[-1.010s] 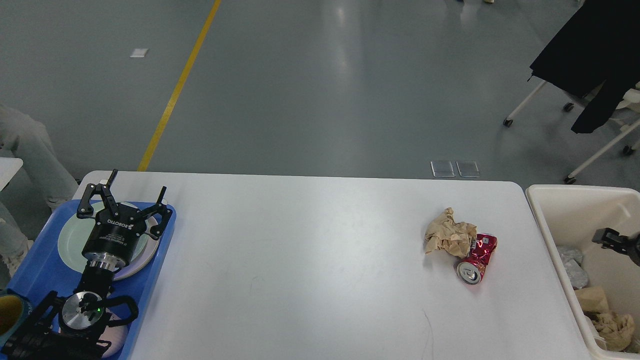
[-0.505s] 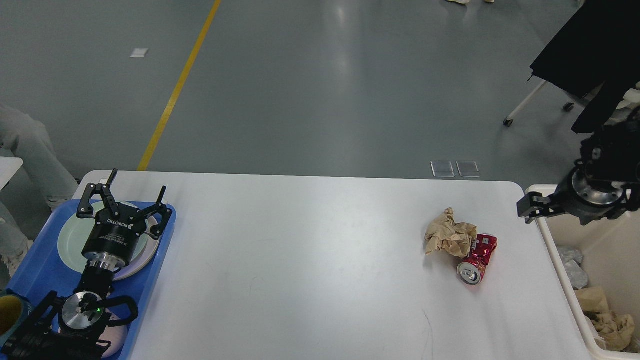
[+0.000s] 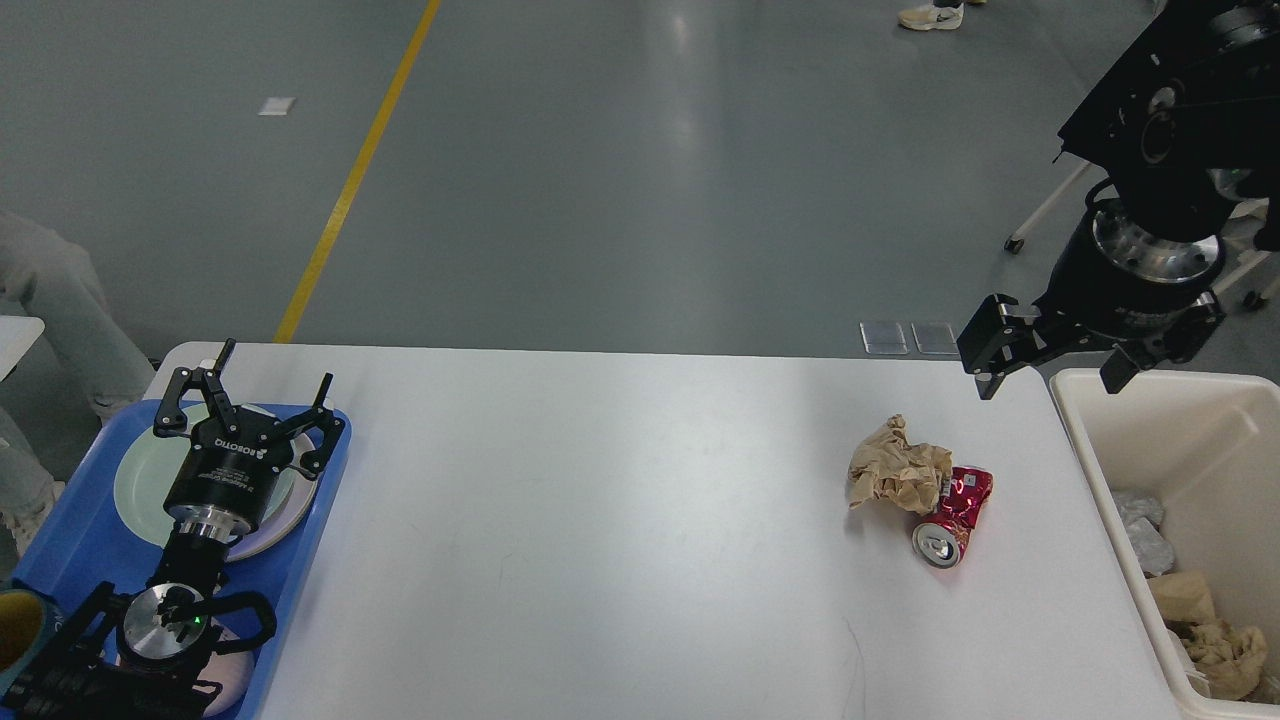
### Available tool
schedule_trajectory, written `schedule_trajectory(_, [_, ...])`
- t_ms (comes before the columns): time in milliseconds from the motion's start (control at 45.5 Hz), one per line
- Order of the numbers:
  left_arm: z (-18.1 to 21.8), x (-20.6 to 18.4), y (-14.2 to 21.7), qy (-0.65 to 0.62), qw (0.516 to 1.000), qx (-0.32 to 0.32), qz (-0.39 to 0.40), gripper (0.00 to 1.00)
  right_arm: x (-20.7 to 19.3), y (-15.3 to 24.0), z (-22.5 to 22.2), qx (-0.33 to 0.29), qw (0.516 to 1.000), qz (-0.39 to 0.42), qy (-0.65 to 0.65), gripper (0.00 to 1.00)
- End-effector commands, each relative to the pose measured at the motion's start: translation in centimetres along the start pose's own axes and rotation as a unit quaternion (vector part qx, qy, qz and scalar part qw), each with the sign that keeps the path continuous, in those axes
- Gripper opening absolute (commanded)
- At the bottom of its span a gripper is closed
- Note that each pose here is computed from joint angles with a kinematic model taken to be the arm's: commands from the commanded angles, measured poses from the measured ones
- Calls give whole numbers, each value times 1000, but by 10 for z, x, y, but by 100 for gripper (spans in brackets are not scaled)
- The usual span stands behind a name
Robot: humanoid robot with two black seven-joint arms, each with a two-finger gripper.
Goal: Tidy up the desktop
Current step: 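Move the right gripper over the crumpled brown paper scrap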
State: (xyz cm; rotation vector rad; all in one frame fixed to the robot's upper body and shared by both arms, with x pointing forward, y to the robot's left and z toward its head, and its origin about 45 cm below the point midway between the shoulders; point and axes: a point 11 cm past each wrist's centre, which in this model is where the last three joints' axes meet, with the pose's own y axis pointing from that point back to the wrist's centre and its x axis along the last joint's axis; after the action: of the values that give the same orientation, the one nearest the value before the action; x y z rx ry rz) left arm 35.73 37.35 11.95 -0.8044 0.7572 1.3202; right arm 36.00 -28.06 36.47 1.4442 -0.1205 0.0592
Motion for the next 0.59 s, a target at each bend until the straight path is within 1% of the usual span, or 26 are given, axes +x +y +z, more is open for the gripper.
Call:
schedule_trajectory(0, [0,-1,0,1,1000,0,-1,96,-2,2,-6,15,1000,19,-17,100])
schedule_trajectory(110, [0,-1,0,1,1000,0,-1,96,0,-3,-5,10,999,26,-17,100])
schedule_trajectory(307, [0,-1,0,1,1000,0,-1,96,-7,-10,-6,6,1000,7,-12,100])
schedule_trajectory(461, [0,-1,0,1,1000,0,-1,96,-3,-12,-5,4,1000,16,-13,100])
schedule_trajectory(571, [0,-1,0,1,1000,0,-1,96,0,-30,-7,5,1000,21,-13,100])
